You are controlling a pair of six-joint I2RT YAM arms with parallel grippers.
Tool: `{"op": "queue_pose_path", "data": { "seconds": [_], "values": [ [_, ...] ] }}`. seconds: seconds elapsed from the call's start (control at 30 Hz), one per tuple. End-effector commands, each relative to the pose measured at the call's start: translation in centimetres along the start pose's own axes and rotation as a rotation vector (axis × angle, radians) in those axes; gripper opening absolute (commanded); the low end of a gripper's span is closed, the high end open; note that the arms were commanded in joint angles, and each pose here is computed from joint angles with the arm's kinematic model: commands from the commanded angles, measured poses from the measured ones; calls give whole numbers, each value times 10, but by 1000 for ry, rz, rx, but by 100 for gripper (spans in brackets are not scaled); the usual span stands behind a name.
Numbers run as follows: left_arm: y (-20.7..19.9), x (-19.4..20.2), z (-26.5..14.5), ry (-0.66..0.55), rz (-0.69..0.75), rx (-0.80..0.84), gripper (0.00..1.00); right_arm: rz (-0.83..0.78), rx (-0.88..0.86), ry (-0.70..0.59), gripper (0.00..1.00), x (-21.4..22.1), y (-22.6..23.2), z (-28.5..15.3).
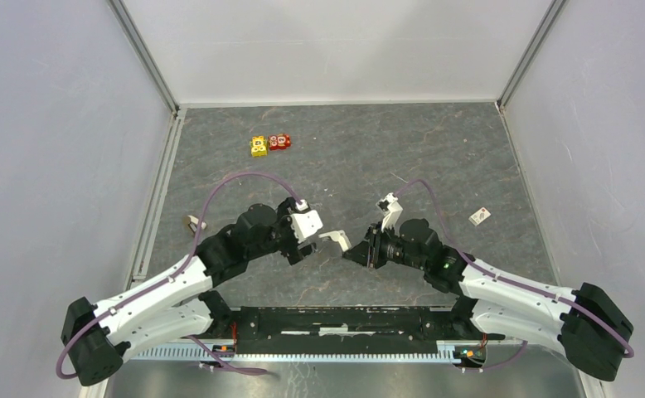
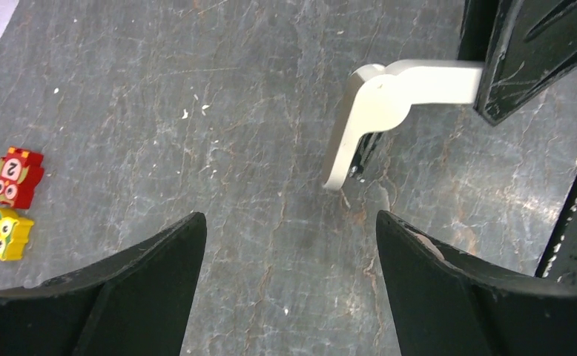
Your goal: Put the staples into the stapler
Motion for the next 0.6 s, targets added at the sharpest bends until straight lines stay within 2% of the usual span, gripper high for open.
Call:
{"op": "queue_pose_path", "data": {
  "seconds": [0.0,0.2,0.57],
  "values": [
    [3,-27,7,-99,-59,10,91,-20,-104,-51,0,-23,31,1],
    [-1,-21,21,-75,-40,24,90,-22,-137,-41,0,-21,36,-2],
    [-9,-25,32,-111,-24,56,80,-19,-156,-42,0,-23,41,-3]
  ]
}}
Point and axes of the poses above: each gripper's point midway between its finger pads, its own z axis out along the fingers, its own y axis along the line the jaws close on, x = y × z, the point moved 4 cm from there along -z, back along the fingers, and after that the axes turned 7 degrees about z, right-handed, at the moved point
